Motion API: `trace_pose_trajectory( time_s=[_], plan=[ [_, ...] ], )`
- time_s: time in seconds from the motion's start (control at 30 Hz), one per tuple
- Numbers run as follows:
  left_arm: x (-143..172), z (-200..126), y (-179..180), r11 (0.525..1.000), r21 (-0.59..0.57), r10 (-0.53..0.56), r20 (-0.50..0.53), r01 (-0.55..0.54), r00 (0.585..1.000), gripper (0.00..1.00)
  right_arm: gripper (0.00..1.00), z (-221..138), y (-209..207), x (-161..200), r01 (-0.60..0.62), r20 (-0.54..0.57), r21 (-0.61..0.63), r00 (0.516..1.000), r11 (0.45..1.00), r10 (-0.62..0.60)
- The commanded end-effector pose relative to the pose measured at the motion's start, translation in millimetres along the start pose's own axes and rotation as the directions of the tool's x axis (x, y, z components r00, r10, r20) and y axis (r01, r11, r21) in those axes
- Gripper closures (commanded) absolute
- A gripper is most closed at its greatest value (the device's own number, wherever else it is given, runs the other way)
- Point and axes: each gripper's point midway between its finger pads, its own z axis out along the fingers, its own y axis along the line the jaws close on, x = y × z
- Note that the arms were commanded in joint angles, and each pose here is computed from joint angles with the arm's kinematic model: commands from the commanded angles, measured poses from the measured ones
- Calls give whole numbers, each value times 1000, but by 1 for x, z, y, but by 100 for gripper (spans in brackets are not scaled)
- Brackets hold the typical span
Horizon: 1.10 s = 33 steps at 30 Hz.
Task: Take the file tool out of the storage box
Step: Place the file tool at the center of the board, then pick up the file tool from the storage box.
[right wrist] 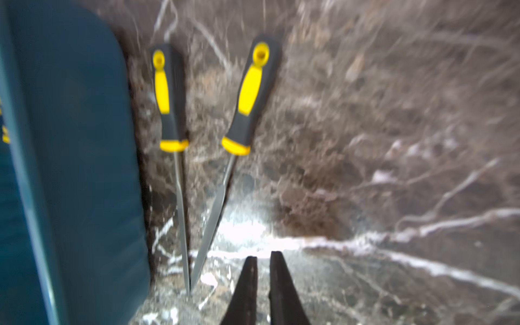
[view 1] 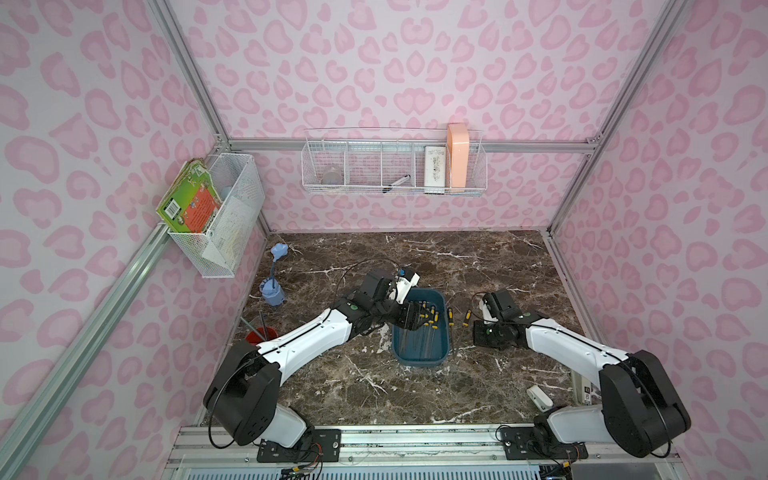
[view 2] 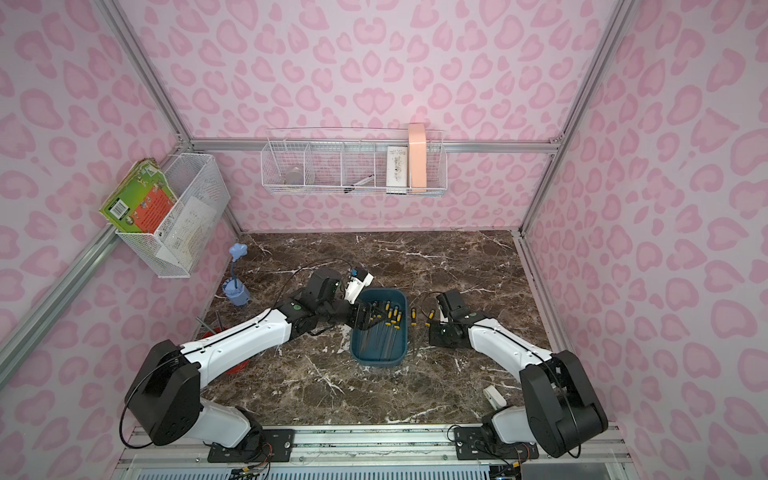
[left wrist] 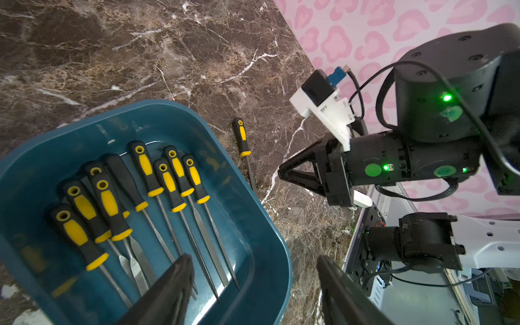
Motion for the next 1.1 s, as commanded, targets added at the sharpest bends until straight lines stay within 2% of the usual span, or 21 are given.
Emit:
trace_pose_trajectory(
  time_s=[0.0, 0.1, 0.2, 0.43, 0.57, 0.87, 1.07],
  plan=[
    [-3, -3, -2, 1000, -5, 16, 8, -16, 1000, 27, 93, 6, -6, -19, 4, 28, 51, 1000, 999, -6],
    [-3, -5, -1, 1000, -11, 19, 11, -19, 1000, 27, 97, 13, -15, -29, -11, 49, 103, 999, 995, 6],
    [-4, -7, -2, 1000, -14, 24, 13, -24, 1000, 27, 100, 22, -21, -41, -23, 73, 98, 997, 995, 15],
    [7, -7, 14, 996, -89, -15, -3, 15, 1000, 27, 100, 42, -16, -56, 6, 71, 44, 997, 999, -9],
    [16, 0, 23, 994, -104, -48, -26, 45, 999, 28, 100, 48, -19, -70, 20, 87, 67, 996, 998, -26],
    [24, 10, 29, 992, -115, -67, -66, 59, 996, 28, 100, 66, -10, -73, 16, 55, 11, 998, 1000, -17],
    [32, 9, 39, 982, -181, -77, -88, 60, 993, 28, 100, 70, -9, -70, 12, 51, -1, 999, 1000, -12]
  ],
)
